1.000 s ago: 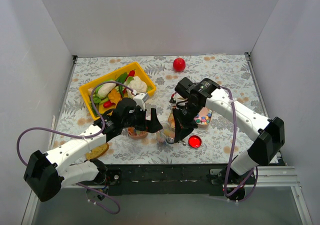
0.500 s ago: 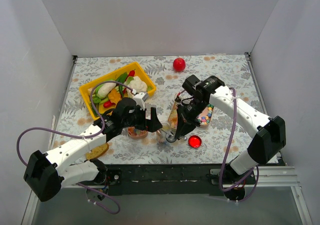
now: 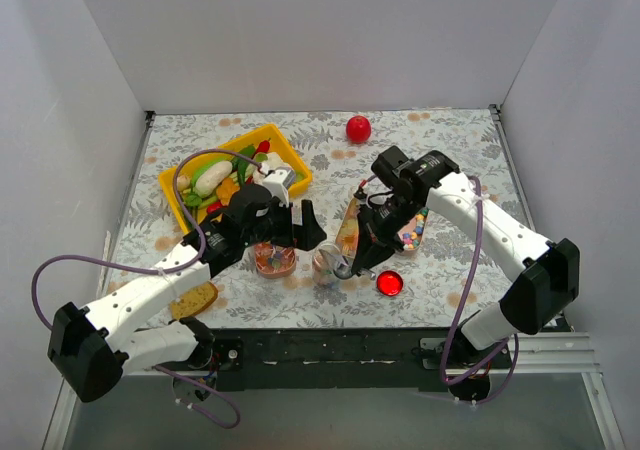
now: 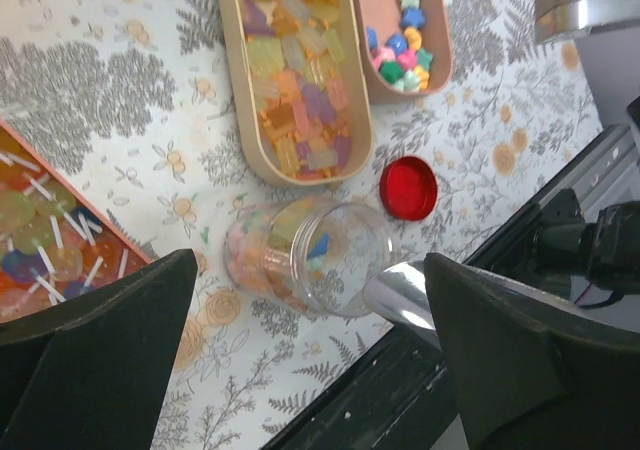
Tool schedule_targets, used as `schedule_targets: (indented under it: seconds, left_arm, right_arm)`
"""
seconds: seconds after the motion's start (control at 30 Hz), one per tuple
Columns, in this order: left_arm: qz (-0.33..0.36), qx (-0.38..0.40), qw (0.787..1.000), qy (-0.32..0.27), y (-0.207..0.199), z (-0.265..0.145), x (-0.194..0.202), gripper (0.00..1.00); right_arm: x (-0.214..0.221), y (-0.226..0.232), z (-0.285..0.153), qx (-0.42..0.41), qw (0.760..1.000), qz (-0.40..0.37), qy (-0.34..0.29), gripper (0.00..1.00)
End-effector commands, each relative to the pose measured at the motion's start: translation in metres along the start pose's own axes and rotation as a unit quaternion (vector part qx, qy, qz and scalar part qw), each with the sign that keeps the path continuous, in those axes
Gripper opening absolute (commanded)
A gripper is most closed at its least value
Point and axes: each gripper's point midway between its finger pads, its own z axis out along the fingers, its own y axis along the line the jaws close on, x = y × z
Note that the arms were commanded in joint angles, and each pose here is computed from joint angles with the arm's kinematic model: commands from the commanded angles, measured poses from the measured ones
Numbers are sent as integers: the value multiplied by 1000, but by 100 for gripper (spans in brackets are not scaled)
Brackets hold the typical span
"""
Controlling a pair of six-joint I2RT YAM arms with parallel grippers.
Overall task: Pack the candies
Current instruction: Place the fake candies in the packing bottle, then scoop the fake candies from the storage box.
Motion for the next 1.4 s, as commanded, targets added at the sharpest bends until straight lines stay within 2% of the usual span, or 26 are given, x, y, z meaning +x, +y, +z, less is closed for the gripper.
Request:
schedule_targets:
  seconds: [0.0,0.17,0.37,0.57,0.87,1.13,1.37]
  left_arm:
    - [21,-13,997,-77,-14,-2,-58,98]
    - [16,-67,992,-102,-2,15,-93,98]
    - [9,-85,992,-92,8,37,-121,98]
    - [18,-88,994,-58,17,63,-116,98]
    - [13,-76,997,-5,26,78,-80,98]
    - [10,-90,996,12,37,82,-64,98]
    - [12,-102,995,17,44,84,-59,98]
  right_arm:
    - [0,17,-27,-6,996,-48,-71,1]
    - [-27,4,-46,19,990,-24,-138,1]
    - [-54,-22,-54,24,987,28,-157,1]
    - [-74,-45,-42,2,991,80,-104,1]
    - [-102,-55,-21,-10,992,120,-45,1]
    - [-106,-73,-4,3,987,160,2,1]
    - [-104,-75,0,-3,984,180,16,1]
